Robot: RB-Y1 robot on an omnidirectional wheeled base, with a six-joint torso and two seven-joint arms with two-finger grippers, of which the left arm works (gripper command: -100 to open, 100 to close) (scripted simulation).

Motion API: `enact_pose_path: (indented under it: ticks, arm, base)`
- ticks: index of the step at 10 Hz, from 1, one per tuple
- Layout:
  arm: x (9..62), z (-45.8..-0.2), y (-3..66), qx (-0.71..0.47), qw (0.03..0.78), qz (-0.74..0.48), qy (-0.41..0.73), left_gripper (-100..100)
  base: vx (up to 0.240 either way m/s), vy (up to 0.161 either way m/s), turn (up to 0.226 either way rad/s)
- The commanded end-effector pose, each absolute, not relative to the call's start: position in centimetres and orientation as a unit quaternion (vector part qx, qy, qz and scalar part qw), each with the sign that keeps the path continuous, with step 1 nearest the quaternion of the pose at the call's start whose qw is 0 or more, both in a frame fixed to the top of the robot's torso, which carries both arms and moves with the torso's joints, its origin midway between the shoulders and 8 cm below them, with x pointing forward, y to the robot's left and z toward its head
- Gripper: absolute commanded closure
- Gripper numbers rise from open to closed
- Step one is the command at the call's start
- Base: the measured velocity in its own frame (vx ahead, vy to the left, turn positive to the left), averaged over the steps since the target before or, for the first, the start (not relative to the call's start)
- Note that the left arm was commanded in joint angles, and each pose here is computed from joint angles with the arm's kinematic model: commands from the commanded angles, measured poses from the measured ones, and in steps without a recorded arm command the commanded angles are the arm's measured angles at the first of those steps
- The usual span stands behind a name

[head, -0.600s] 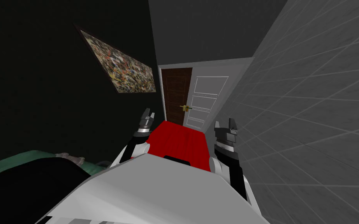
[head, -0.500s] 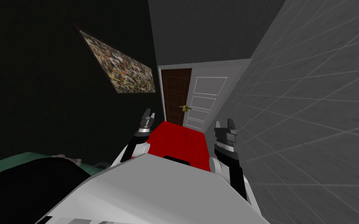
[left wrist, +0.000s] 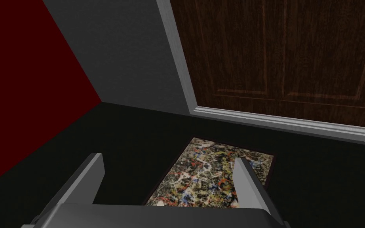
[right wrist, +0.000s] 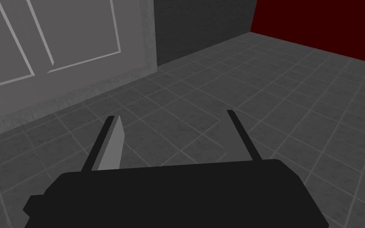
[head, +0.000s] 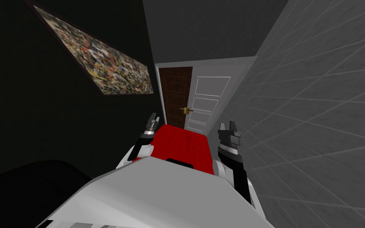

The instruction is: Pull the door open

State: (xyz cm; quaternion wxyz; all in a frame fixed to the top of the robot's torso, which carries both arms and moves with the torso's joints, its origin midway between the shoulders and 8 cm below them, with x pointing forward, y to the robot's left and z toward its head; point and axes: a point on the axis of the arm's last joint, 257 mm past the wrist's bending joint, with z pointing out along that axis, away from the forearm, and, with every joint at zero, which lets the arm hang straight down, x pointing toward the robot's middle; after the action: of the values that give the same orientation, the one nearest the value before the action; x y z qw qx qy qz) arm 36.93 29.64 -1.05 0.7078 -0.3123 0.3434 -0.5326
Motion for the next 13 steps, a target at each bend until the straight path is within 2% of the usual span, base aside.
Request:
enact_pose_path:
  ticks: [1,13]
  arm:
    - [37.7,-2.0,29.8,-0.319,0.701,-0.534,0.350,-100]
    - [41.9,-9.1,31.5,-0.365,0.657,-0.533,0.390,-100]
  base:
    - [0.139,-0.021,-0.057]
    - [0.102,-0.016,-0.057]
